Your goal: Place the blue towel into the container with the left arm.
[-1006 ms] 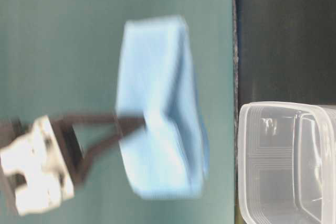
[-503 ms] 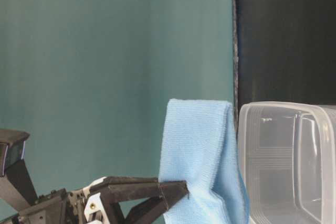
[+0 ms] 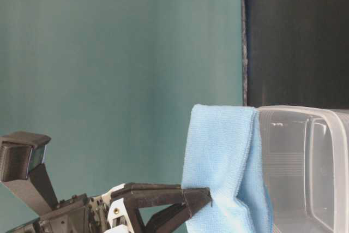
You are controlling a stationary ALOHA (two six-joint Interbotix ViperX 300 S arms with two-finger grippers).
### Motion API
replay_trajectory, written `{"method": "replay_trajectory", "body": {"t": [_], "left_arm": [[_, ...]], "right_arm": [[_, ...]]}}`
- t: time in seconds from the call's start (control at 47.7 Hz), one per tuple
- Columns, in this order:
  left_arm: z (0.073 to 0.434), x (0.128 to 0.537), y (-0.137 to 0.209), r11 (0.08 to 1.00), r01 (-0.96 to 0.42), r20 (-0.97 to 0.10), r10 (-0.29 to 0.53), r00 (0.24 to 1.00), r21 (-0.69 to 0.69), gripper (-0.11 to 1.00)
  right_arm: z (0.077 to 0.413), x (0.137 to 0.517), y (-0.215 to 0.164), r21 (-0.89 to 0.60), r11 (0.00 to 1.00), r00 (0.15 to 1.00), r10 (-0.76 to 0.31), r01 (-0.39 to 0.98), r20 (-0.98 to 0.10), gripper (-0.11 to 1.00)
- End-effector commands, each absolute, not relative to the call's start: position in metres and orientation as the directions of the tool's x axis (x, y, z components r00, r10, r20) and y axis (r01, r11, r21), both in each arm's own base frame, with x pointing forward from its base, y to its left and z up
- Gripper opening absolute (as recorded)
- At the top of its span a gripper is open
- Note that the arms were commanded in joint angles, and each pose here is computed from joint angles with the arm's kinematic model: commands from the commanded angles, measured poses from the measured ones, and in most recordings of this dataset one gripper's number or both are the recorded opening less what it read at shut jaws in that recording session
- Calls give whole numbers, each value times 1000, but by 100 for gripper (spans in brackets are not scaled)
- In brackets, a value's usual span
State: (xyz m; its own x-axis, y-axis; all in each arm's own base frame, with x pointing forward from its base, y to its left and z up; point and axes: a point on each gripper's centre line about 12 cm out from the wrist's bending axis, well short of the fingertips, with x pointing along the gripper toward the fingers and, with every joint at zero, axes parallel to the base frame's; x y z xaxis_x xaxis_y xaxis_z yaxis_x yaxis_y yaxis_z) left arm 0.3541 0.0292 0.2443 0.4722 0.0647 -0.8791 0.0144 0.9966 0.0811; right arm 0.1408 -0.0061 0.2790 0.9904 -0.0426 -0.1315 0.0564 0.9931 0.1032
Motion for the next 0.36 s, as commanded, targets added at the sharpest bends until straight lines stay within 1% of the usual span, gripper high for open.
{"method": "replay_trajectory", "body": {"t": [0.0, 0.084, 0.126, 0.189, 0.231, 0.335], "left_arm": [[250, 355, 32, 997, 2, -868, 71, 492, 83, 6], [251, 355, 32, 997, -3, -867, 71, 493, 80, 7], [250, 355, 32, 997, -3, -868, 71, 492, 80, 13], [250, 355, 31, 997, 0, -868, 70, 492, 80, 30], [250, 355, 30, 997, 1, -867, 69, 493, 80, 45], [253, 355, 29, 997, -3, -863, 68, 500, 77, 74]], "right_arm": [[282, 142, -6, 105, 993, 992, -44, 57, -122, 71], [282, 142, -6, 105, 993, 992, -44, 57, -122, 71], [283, 142, -6, 105, 993, 992, -44, 57, -122, 71], [282, 142, -6, 103, 993, 992, -44, 57, -122, 71], [283, 142, -6, 100, 993, 992, -44, 57, -121, 71], [283, 142, -6, 102, 993, 992, -44, 56, -119, 71]]}}
